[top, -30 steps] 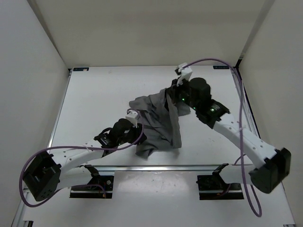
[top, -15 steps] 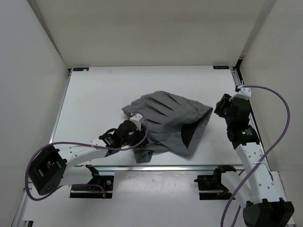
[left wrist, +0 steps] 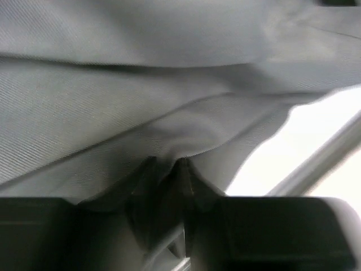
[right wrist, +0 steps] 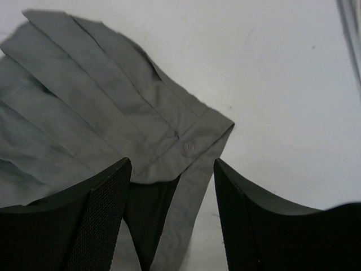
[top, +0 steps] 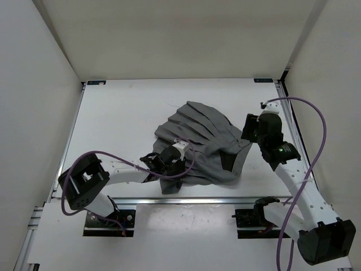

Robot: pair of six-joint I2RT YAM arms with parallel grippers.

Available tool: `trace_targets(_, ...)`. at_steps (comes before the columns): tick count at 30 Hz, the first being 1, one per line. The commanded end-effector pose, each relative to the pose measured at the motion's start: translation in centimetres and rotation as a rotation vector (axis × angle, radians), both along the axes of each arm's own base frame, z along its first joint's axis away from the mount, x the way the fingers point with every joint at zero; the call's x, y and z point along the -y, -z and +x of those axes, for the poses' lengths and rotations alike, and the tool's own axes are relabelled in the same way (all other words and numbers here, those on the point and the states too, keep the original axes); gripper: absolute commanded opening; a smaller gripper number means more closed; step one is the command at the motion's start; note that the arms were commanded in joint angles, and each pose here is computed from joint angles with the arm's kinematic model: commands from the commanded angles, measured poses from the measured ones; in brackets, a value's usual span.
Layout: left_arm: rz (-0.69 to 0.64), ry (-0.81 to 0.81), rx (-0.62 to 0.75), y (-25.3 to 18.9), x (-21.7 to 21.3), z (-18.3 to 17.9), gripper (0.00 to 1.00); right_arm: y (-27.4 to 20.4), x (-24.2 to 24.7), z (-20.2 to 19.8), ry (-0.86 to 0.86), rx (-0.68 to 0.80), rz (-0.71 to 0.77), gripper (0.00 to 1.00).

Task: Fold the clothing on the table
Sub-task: Flatten the skirt out

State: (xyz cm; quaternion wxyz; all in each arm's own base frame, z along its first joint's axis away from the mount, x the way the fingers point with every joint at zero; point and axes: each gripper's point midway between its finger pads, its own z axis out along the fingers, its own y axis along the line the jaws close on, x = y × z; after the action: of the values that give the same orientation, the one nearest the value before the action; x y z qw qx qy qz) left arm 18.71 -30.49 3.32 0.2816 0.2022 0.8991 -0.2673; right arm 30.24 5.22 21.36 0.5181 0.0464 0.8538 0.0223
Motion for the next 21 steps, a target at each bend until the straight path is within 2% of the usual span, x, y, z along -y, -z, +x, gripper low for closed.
trace_targets(1,0.056,-0.052,0.013,0.8,-0.1,0.9,0.24,0.7,-1.0,-0.2,-0.050,0.001,0.076,0.65)
trace_targets(2,0.105,-0.092,0.001,1.8,-1.2,1.5,0.20,0.6,-1.4,-0.1,-0.059,0.008,0.078,0.65)
trace_targets(4,0.186,-0.141,-0.014,3.2,-2.5,1.8,0.01,0.8,-1.1,-0.3,-0.052,0.002,0.058,0.65)
trace_targets(11,0.443,-0.344,0.036,4.4,-8.3,5.6,0.00,1.8,-0.4,-1.0,-0.048,-0.021,0.048,0.64)
trace_targets(17,0.423,-0.491,0.067,1.7,-11.8,11.6,0.00,4.1,-1.3,-1.8,-0.102,-0.092,0.073,0.64)
trace_targets(21,0.435,-0.522,0.130,-1.2,-11.8,16.3,0.00,6.2,-3.4,-2.4,-0.171,-0.176,0.067,0.63)
